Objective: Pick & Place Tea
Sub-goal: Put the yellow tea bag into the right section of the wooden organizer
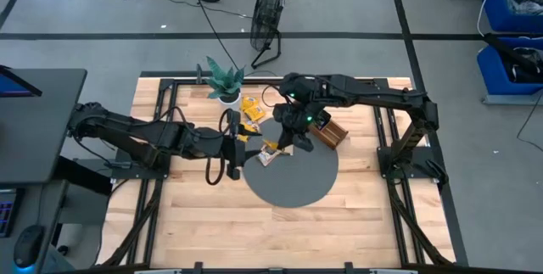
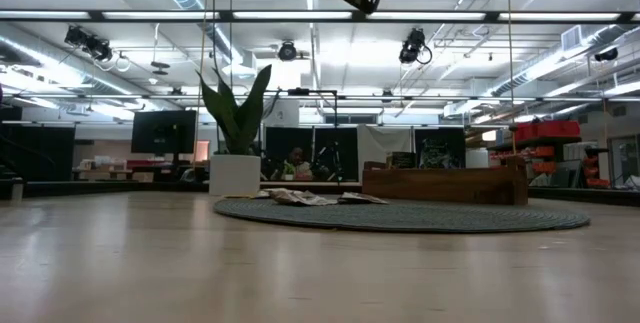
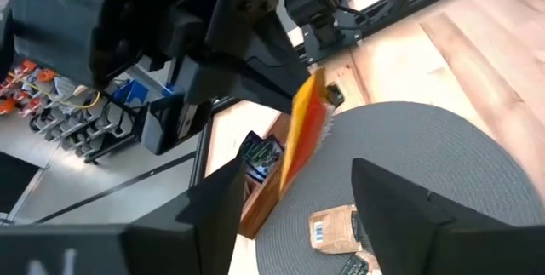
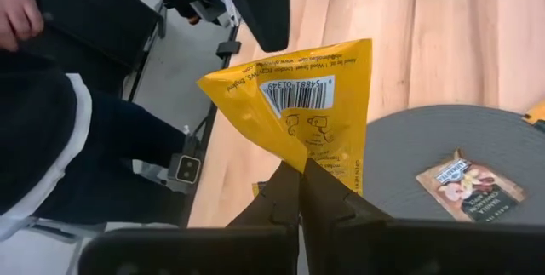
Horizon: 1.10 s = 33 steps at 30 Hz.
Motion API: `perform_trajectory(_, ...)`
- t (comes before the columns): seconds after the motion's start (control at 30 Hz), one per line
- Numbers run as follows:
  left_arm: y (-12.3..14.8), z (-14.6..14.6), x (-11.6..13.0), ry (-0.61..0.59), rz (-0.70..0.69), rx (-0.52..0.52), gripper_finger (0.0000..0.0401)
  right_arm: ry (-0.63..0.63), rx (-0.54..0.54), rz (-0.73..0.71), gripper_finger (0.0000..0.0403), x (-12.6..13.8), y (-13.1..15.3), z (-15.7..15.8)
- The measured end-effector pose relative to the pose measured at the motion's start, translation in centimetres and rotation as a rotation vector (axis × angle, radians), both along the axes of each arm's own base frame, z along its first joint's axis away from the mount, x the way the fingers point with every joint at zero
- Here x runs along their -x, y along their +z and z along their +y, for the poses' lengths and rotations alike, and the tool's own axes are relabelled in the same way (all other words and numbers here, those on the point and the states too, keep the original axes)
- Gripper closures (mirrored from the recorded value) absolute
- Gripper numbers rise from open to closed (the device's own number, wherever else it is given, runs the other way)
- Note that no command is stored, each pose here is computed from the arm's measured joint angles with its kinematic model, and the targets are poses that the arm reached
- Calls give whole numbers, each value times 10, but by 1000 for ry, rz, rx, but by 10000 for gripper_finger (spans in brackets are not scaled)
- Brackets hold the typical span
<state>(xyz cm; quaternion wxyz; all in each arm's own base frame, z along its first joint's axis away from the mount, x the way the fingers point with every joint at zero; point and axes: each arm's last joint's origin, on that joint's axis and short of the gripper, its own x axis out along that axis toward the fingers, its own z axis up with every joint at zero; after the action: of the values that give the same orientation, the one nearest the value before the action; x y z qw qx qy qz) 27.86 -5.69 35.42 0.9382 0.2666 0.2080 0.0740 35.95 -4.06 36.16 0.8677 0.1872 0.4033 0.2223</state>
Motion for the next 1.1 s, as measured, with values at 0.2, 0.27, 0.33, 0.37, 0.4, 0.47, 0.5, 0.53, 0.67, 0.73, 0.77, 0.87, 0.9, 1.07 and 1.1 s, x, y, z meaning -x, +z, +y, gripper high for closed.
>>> perform_trajectory(0.2,-5,3,-10,-55,-2,34,175,-10,-11,-13,403,-2,1,1)
perform_trajectory(0.27,-7,4,-15,-62,-11,43,178,-8,-11,-16,403,-2,2,2)
perform_trajectory(0.33,-8,7,-17,-58,-3,44,180,-6,-11,-15,403,-2,2,3)
perform_trajectory(0.37,-8,8,-17,-53,-4,44,181,-6,-11,-14,403,-2,2,3)
perform_trajectory(0.4,-8,9,-17,-49,-9,45,183,-7,-12,-14,403,-2,2,3)
perform_trajectory(0.47,-7,12,-17,-41,-11,45,188,-10,-14,-12,403,-3,2,3)
perform_trajectory(0.5,-7,13,-18,-37,-12,45,192,-10,-14,-12,403,-3,2,3)
perform_trajectory(0.53,-7,14,-18,-35,-15,46,196,-10,-14,-12,403,-3,2,3)
perform_trajectory(0.67,-7,14,-18,-41,-17,51,225,-11,-13,-14,403,-3,2,3)
perform_trajectory(0.73,-7,14,-18,-47,-18,52,245,-13,-15,-12,403,-3,2,3)
perform_trajectory(0.77,-7,14,-18,-48,-18,52,257,-16,-18,-10,403,-3,2,3)
perform_trajectory(0.87,-7,14,-18,-52,-17,53,297,-17,-18,-11,403,-3,2,3)
perform_trajectory(0.9,-7,14,-18,-52,-17,53,311,-17,-18,-11,403,-3,2,3)
perform_trajectory(1.07,-7,14,-18,-55,-15,55,376,-23,-14,-9,403,-3,2,2)
perform_trajectory(1.1,-7,14,-18,-55,-15,54,385,-24,-15,-8,403,-3,2,2)
